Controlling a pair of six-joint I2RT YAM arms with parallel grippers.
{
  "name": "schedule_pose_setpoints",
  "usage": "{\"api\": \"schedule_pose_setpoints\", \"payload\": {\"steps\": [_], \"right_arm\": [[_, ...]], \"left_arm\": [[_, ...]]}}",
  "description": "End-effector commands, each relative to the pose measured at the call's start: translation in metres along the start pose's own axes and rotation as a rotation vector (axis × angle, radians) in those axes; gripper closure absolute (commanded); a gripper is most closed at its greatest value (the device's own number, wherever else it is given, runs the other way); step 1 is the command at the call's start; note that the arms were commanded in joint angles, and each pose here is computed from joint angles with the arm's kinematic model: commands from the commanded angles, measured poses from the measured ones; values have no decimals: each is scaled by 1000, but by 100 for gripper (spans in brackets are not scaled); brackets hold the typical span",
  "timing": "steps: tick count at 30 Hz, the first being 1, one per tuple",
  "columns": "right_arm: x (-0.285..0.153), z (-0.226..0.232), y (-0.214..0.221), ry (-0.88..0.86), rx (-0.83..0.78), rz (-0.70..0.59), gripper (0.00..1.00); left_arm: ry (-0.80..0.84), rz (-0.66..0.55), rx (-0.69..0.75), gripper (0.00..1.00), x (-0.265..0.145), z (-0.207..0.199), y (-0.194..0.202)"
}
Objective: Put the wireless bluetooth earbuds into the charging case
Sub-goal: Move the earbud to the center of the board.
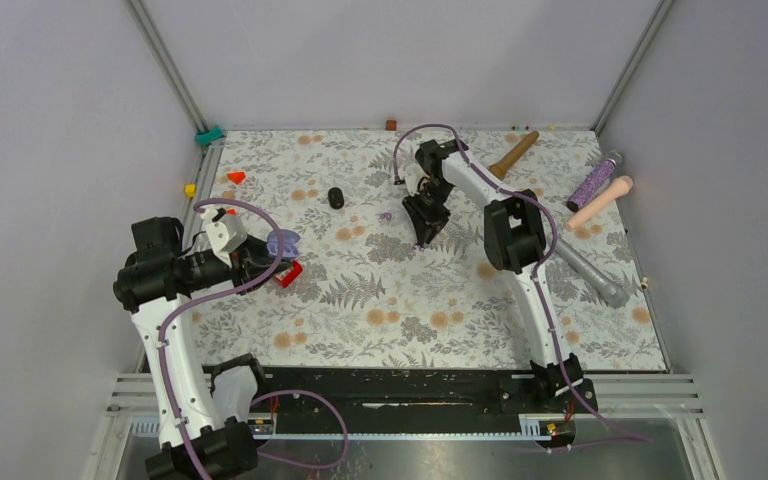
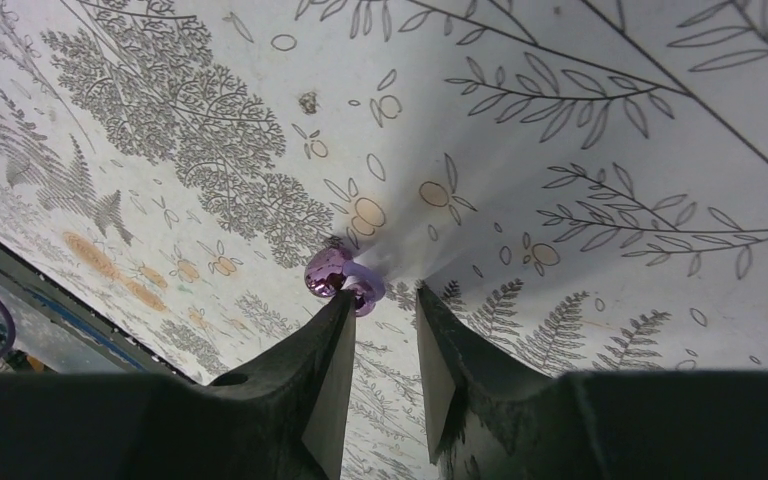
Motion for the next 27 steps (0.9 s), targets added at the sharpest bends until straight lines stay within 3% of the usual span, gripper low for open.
{"api": "schedule_pose_setpoints", "payload": {"steps": [1, 11, 19, 27], "right_arm": [[-8, 16, 2, -53, -22, -4, 64], [-11, 26, 10, -148, -81, 5, 64], [-7, 28, 15, -139, -122, 34, 68], [-30, 37, 12, -116, -193, -22, 68]], "left_arm": [[13, -50, 45, 100, 1, -1, -6], [12, -52, 44, 100, 1, -1, -6], [10, -52, 43, 100, 0, -1, -6], [10, -54, 43, 100, 0, -1, -6]]}}
Point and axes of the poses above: each gripper's point midway between its finger pads, its own x axis out along the fingers, its own z axis along the line the jaws close on, y = z × x, the point moved 8 cm from there along -x, back along the fingers, and after that the axes turned 1 degree about x, right-handed, at the moved point
